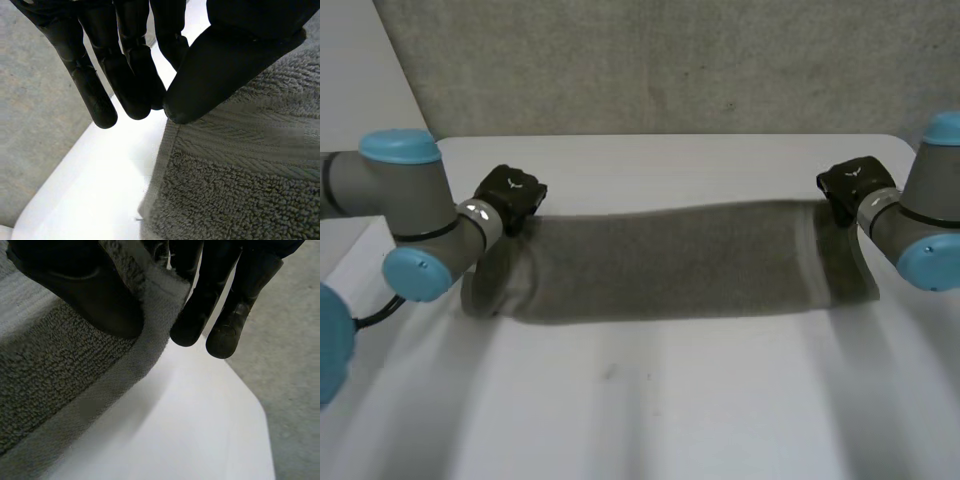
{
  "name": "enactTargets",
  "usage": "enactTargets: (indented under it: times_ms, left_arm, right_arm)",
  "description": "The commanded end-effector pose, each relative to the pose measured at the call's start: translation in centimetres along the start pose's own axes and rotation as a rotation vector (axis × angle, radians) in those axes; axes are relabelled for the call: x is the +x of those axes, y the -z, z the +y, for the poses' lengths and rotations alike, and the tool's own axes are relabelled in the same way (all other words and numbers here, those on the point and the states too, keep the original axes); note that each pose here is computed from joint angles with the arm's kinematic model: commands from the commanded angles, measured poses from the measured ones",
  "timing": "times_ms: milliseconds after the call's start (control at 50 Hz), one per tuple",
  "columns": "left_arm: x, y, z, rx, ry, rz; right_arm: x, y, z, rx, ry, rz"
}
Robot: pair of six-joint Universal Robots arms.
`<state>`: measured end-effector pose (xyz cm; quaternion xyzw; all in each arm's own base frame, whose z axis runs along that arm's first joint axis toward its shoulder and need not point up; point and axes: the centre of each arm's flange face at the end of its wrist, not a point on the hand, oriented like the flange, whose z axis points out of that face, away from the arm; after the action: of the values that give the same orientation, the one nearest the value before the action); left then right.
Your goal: Fold the towel.
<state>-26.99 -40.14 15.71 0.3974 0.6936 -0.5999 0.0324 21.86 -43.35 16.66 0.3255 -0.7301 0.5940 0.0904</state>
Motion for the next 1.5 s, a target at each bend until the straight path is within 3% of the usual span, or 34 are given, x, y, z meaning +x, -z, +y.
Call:
enactTargets:
  times_ms: [20,360,560,620,720,820,1020,1140,1500]
  left_arm:
    - [-0.7,-2.9,0.0,0.038,-0.013,-0.07]
    - [0.6,-3.5,0.2,0.031,-0.019,-0.055]
    - [-0.1,-1.5,-3.5,0.076,-0.012,-0.06]
    - [-1.0,1.1,-5.4,0.066,0.057,-0.046]
    - [-1.2,4.3,-6.2,0.051,0.165,-0.022]
    - [-1.5,7.2,-6.2,0.067,0.225,-0.042]
    - [0.1,11.4,-4.7,0.126,0.283,-0.072]
    - [1.2,12.6,-3.7,0.157,0.351,-0.077]
    - [1.7,12.8,-3.2,0.146,0.357,-0.068]
  right_arm:
    - [0.8,-2.4,-0.3,0.037,0.011,0.08]
    - [-0.5,-3.5,0.7,0.004,0.049,0.053]
    - [1.7,-1.1,-4.4,0.083,0.0,0.13]
    - [2.8,1.3,-6.6,0.132,-0.086,0.099]
    - [2.4,4.3,-7.2,0.125,-0.1,0.035]
    - [1.2,6.8,-5.8,0.076,-0.095,-0.031]
    - [-0.6,8.7,1.7,-0.062,-0.011,-0.089]
    - [-1.9,8.2,5.1,-0.101,0.035,-0.096]
    - [-1.5,5.3,8.0,-0.091,0.086,-0.039]
